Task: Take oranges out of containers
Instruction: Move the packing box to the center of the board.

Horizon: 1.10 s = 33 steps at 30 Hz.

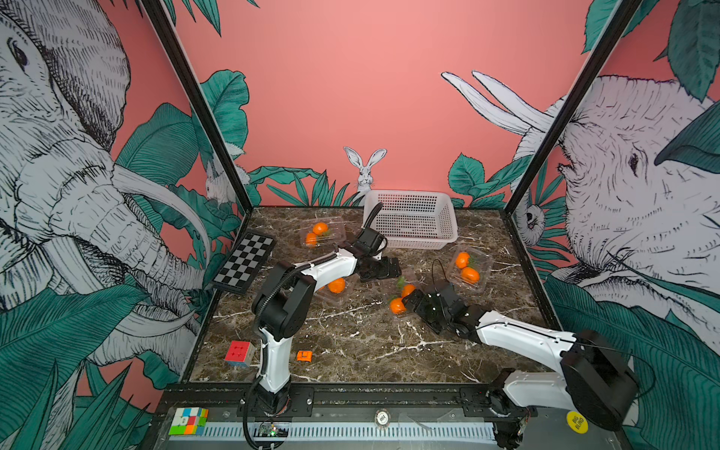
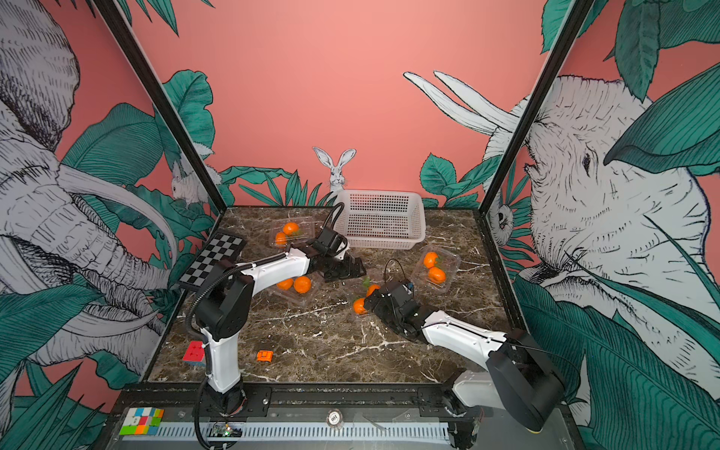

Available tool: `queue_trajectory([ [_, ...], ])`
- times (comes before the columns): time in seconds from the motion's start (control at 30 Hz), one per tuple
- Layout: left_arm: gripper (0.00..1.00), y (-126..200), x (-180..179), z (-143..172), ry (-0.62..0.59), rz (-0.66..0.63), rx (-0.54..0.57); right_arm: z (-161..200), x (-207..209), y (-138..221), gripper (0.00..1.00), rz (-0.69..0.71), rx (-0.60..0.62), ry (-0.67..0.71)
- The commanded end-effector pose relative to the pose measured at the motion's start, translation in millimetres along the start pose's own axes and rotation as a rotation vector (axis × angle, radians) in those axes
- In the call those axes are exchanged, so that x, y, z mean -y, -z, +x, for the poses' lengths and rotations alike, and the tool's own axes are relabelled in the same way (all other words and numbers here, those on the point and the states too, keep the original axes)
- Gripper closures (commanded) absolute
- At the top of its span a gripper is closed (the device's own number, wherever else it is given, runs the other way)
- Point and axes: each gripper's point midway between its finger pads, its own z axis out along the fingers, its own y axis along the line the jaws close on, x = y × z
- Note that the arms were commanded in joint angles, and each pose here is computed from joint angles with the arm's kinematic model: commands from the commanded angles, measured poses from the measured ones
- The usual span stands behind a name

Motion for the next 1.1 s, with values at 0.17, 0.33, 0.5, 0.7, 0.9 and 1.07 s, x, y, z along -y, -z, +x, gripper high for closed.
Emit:
queue_trajectory([
  [0.17,0.01,35,14,0,0.192,0.18,0.148,-33,-25,2,0.01,-0.087,0.065,-0.027],
  [0.33,0.01,42,19,10,0.265,0.274,0.176,-56,-33,1,0.01,-0.101,0.049,-0.02],
  [0.5,0.01,38,23,31,0.281,0.297,0.152,-82,-39,-15,0.01,-0.113,0.02,-0.042],
  [0.7,0.01,57,24,49,0.297,0.317,0.161,-115,-52,-29,0.02,-0.111,0.009,-0.023],
  [0.9,0.01,97,-6,44,0.169,0.061,0.227,-126,-48,-15,0.01,-0.059,0.024,0.059],
  [1.07,0.01,99,-19,5,0.116,-0.008,0.223,-106,-25,-3,0.01,-0.029,0.017,0.095],
])
